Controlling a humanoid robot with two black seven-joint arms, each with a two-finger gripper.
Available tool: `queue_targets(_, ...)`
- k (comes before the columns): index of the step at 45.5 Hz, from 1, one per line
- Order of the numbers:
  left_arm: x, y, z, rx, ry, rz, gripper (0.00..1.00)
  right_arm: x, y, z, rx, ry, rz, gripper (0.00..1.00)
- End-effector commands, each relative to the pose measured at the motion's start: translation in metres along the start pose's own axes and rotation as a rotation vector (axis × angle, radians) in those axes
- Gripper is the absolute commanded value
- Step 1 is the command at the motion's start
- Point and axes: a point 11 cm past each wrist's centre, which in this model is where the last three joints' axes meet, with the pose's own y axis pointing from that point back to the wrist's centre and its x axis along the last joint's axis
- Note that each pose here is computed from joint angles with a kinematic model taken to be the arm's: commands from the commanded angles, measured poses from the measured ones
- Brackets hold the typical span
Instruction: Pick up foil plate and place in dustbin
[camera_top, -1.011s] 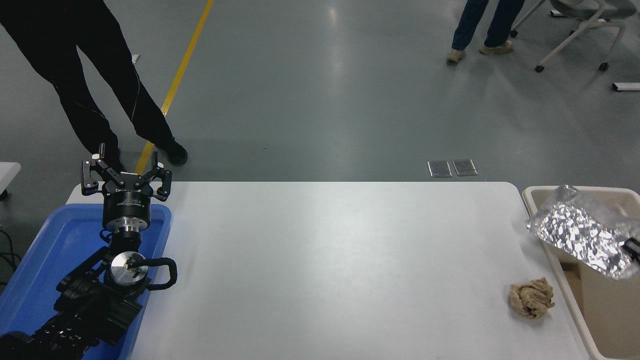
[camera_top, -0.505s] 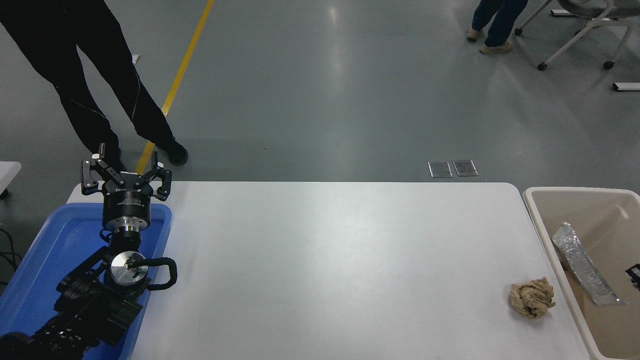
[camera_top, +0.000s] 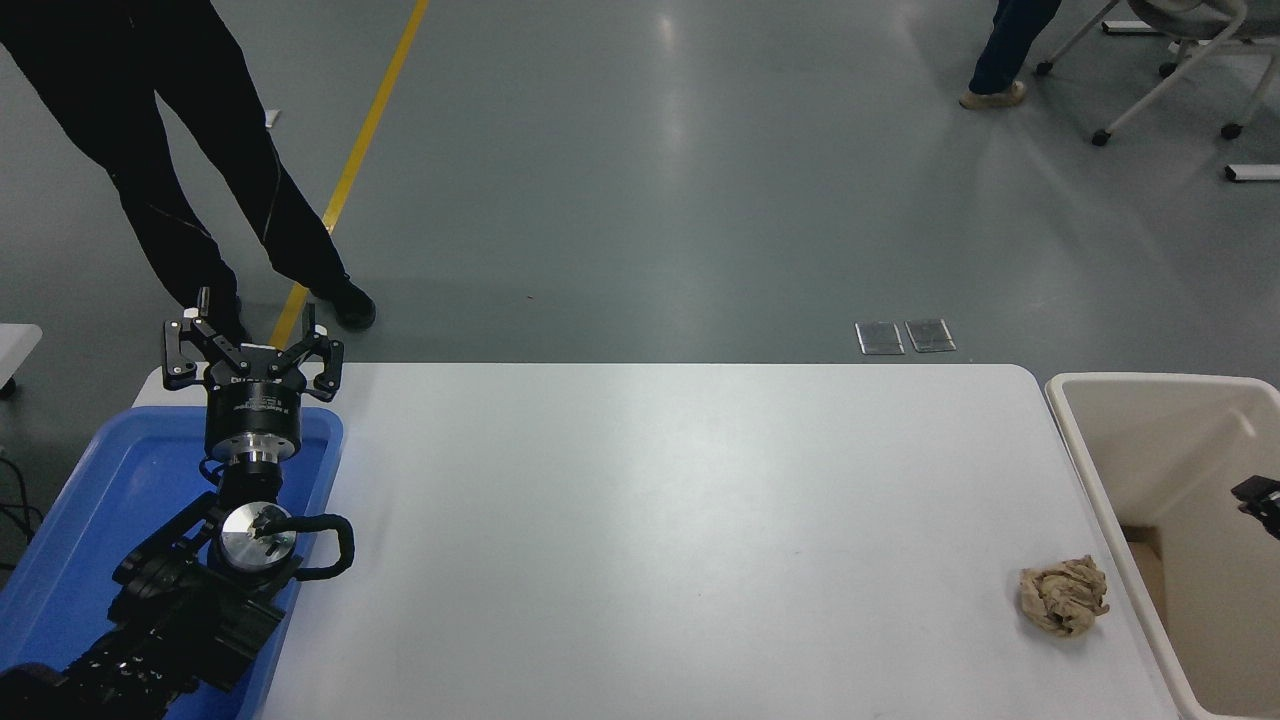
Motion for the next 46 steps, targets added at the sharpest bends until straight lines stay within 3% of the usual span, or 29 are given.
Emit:
queue_targets(1,0.000,0.000,-0.001,0.001,0.001,0.000,0.99,-0.003,0.040,-0.072,0.092,0.145,-0.126,1.00)
queue_targets(11,-0.001,0.000,-0.001,0.003,0.001,-0.002,0.99,-0.039,0.109,-0.155,0.218,0.335,-0.310,1.00)
queue_targets(21,-0.001,0.000,-0.001,0.003,0.001,-0.002,0.99,-0.066,0.196,-0.211,0.336,0.565,-0.394,1.00)
queue_targets(35,0.000,0.000,0.000,0.002,0.000,0.000,0.99,-0.085,0.305,-0.230,0.404,0.751,-0.679,1.00)
queue_targets(41,0.000,0.000,0.000,0.002,0.000,0.000,0.99,-0.084,0.325,-0.228,0.388,0.802,-0.751,1.00)
queue_targets(46,0.000,0.000,0.000,0.002,0.000,0.000,0.99,-0.078,0.337,-0.233,0.399,0.821,-0.712,1.00)
